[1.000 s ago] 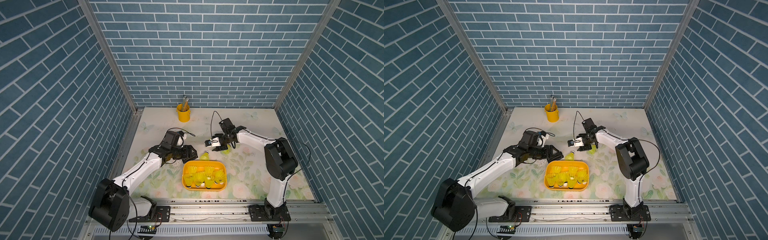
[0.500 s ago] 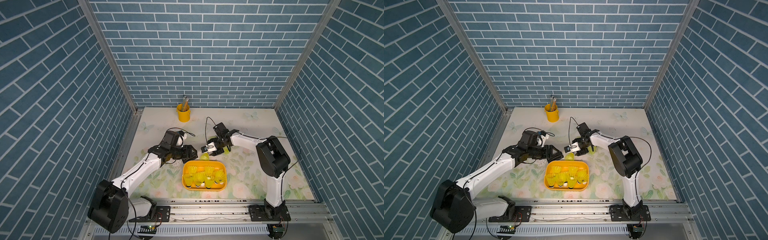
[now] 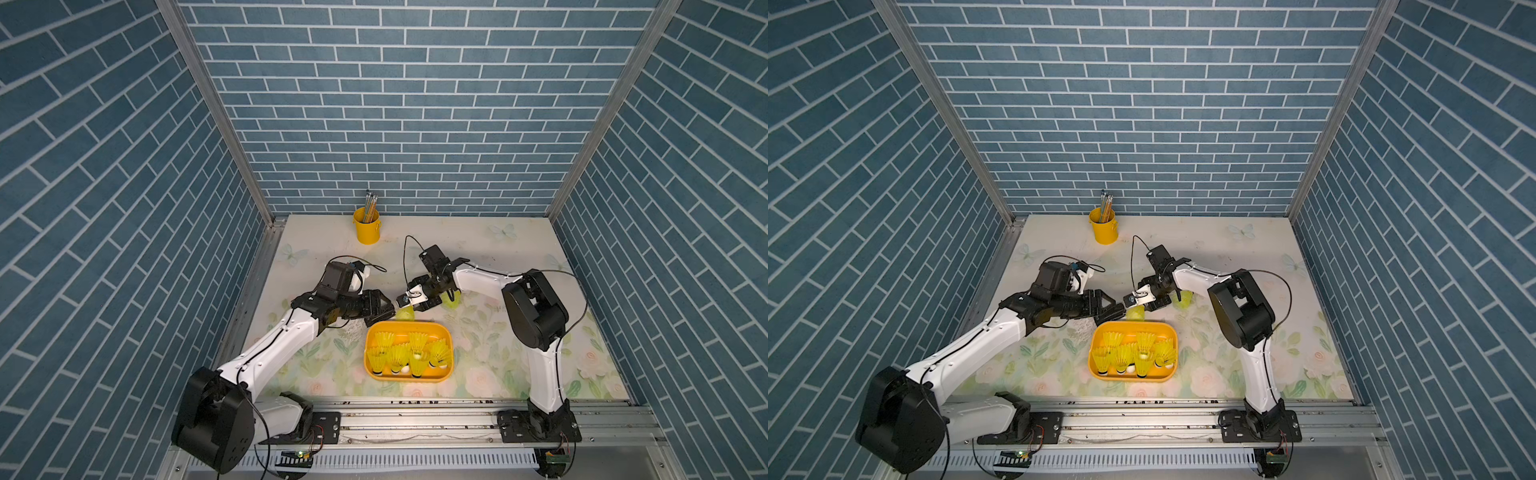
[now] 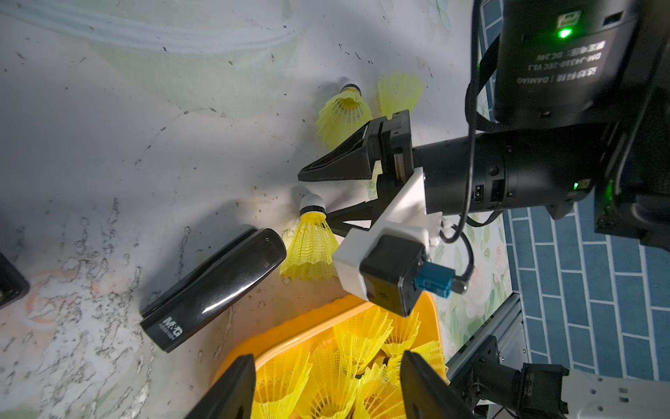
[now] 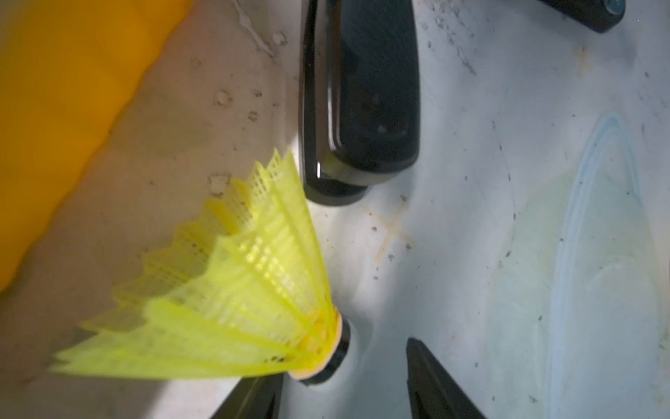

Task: Put the shuttlecocks into the storage box
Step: Pick up the shuttlecock at the center of the board.

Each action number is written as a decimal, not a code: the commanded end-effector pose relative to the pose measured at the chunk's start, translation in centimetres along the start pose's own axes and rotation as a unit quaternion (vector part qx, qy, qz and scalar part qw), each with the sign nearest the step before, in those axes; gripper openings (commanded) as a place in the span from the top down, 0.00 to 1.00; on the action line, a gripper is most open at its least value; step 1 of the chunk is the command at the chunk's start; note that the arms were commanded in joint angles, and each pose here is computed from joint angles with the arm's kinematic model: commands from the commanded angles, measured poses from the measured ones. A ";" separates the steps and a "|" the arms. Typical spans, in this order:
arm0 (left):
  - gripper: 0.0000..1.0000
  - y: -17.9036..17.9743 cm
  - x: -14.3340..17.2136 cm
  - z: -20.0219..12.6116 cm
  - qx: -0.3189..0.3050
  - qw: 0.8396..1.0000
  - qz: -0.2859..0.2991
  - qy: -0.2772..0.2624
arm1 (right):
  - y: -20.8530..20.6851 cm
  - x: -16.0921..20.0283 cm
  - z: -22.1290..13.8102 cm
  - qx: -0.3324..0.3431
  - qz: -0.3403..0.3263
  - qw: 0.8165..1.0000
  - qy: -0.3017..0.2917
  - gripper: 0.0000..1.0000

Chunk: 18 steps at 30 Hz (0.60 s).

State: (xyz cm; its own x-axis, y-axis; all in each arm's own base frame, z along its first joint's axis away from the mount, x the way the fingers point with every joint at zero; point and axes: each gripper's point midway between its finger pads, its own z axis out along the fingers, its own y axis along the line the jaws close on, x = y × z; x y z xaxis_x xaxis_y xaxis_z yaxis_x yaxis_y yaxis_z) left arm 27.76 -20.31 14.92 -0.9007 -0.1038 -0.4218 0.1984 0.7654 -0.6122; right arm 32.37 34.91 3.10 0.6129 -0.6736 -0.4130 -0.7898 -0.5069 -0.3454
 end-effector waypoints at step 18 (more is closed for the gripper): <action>0.31 1.5 0.5 0.0 -0.009 1.000 -0.004 0.005 | 2.9 -0.3 1.6 -0.059 0.001 0.998 -0.006 0.69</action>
State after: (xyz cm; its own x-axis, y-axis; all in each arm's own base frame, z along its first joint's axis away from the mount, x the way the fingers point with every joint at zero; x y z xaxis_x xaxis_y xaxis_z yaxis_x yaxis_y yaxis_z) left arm 27.84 -19.53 14.27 -0.9037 -0.1123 -0.4131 0.1813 0.7739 -0.6068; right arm 31.54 35.44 2.79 0.6370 -0.6456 -0.4213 -0.7706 -0.5472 -0.3267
